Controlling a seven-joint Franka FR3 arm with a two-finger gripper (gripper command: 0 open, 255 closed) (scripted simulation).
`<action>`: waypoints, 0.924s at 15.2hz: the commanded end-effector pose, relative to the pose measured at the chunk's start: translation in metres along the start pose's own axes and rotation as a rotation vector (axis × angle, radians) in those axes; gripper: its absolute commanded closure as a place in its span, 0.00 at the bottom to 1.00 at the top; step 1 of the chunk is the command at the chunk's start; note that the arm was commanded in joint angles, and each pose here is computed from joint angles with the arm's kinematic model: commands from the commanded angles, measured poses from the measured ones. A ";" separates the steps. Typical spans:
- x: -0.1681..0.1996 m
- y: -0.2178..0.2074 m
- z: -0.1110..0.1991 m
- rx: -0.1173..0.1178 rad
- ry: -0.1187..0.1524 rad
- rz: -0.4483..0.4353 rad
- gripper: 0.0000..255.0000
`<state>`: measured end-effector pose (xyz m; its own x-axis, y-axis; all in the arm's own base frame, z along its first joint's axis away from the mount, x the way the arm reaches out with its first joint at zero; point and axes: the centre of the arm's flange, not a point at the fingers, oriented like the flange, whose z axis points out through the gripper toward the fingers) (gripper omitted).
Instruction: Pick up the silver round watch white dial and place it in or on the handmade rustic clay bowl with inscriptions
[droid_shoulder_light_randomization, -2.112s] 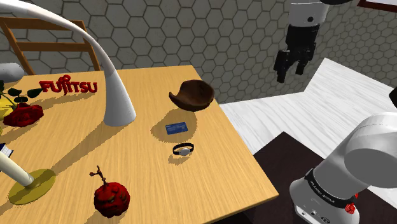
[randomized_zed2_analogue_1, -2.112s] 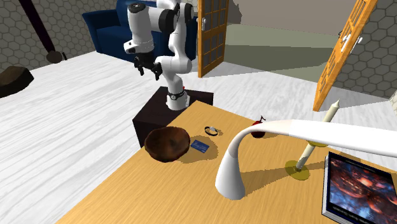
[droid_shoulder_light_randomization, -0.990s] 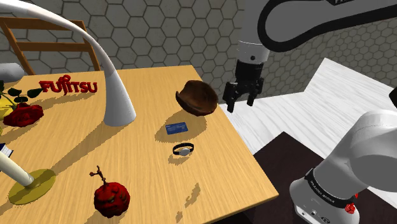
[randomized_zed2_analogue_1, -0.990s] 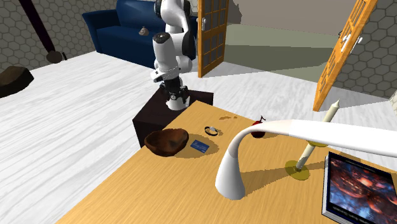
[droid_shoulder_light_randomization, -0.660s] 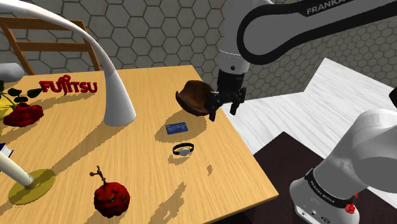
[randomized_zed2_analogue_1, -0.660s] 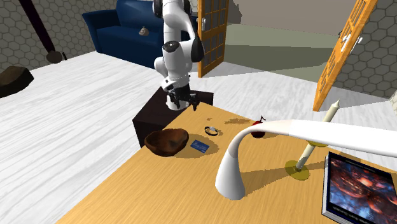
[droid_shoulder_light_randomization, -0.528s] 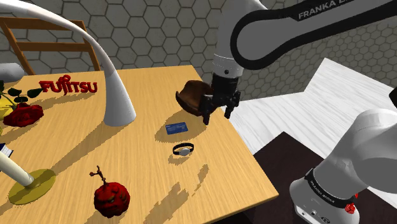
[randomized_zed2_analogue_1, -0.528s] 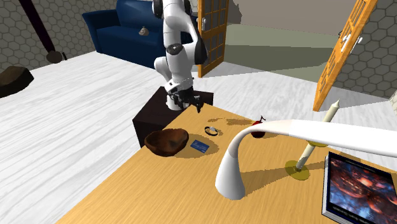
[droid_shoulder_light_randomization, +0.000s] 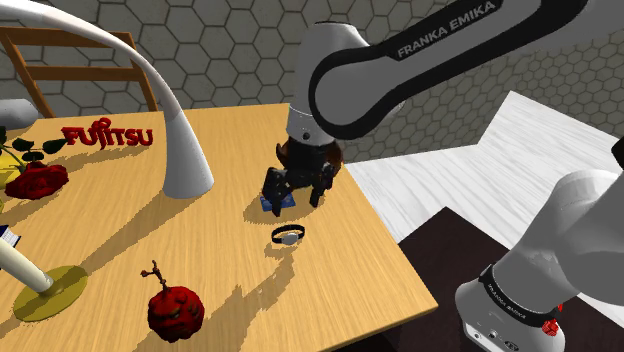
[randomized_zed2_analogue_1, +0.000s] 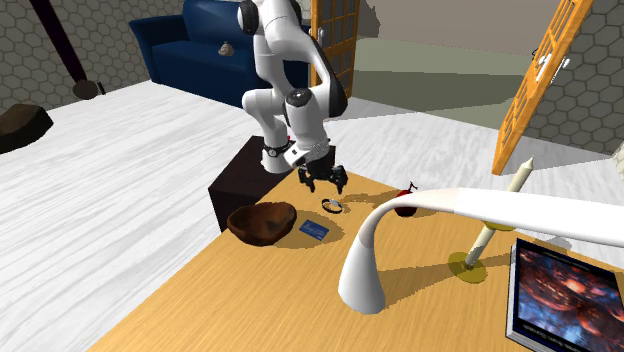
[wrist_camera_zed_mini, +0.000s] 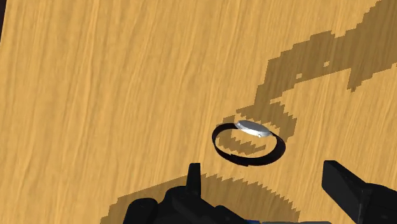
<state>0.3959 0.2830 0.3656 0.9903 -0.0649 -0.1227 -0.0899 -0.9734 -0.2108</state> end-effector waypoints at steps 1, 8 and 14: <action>0.005 -0.020 0.014 0.023 0.002 -0.005 0.00; 0.008 -0.031 0.046 0.035 0.002 -0.008 0.00; 0.008 -0.032 0.059 0.035 0.002 -0.008 0.00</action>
<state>0.4000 0.3263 0.3143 0.9912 -0.0579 -0.1189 -0.0859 -0.9656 -0.2454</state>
